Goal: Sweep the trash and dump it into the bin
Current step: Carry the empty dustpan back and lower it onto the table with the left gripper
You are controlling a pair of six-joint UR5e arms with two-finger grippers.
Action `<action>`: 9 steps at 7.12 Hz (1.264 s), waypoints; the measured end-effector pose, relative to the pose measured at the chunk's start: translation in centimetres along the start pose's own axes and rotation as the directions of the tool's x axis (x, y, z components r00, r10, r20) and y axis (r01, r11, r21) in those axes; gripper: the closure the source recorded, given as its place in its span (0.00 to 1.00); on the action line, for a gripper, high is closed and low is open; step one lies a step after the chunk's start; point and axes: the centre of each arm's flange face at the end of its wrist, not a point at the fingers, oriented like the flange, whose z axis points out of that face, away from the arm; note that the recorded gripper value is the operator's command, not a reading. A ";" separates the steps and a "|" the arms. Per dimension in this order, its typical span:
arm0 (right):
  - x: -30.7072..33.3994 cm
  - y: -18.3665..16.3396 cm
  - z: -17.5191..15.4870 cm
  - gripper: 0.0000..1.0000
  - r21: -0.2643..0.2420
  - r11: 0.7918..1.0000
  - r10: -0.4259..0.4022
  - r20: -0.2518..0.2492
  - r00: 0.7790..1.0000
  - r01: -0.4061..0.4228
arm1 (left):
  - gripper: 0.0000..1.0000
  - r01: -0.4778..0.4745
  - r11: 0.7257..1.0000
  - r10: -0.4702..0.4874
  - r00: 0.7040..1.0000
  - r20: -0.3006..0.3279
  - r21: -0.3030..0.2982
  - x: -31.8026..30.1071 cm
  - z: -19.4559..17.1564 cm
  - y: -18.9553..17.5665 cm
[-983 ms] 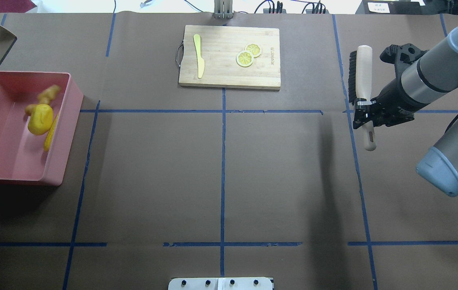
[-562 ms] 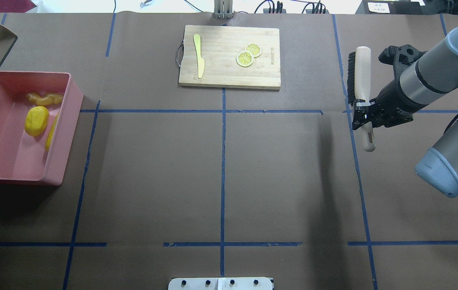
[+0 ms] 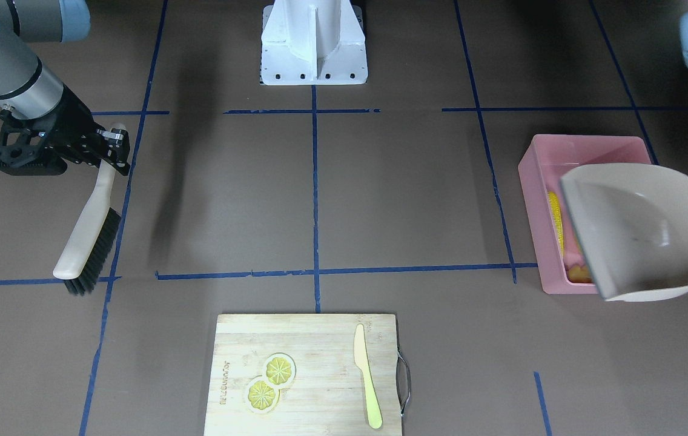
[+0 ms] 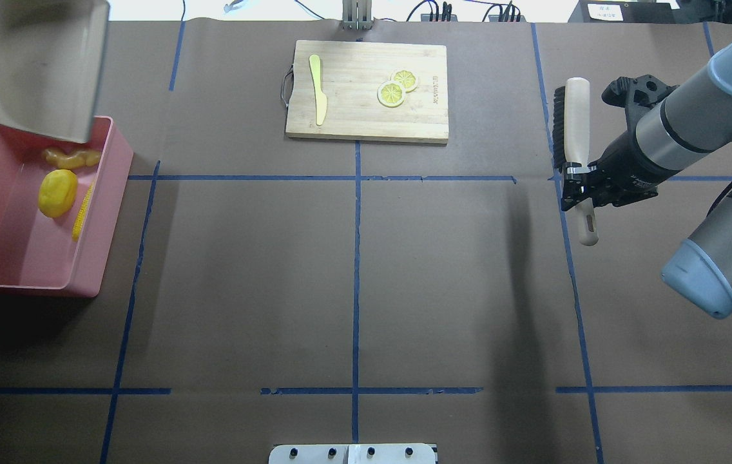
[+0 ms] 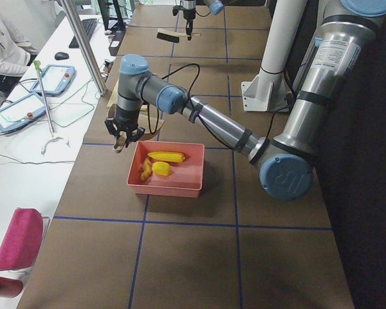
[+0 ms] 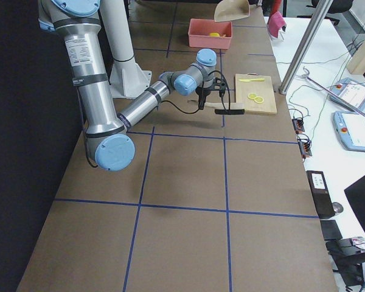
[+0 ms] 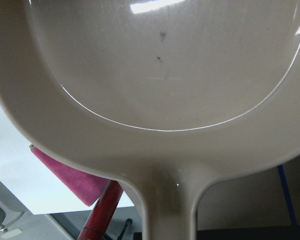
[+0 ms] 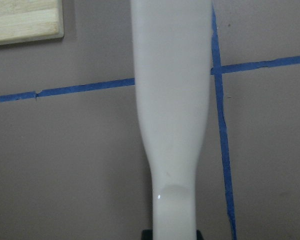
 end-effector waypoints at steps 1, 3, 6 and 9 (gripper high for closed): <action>-0.1 0.1 0.1 1.00 0.000 1.000 -0.001 -0.002 1.000 0.001 | 0.97 0.036 0.999 -0.034 0.996 -0.078 0.025 2.2 1.8 -5.7; -0.1 0.1 0.4 1.00 0.011 1.000 -0.005 -0.013 1.000 0.005 | 0.96 0.035 0.999 -0.030 0.977 -0.211 0.018 8.6 6.4 -16.4; -0.3 0.3 0.8 1.00 0.024 1.000 -0.011 -0.026 1.000 0.012 | 0.94 -0.049 0.999 0.046 0.970 -0.239 -0.006 16.7 10.3 -28.1; -0.3 0.4 0.9 1.00 0.026 1.000 -0.012 -0.030 0.999 0.013 | 0.93 -0.024 0.999 0.017 0.970 -0.241 -0.027 21.1 12.4 -33.1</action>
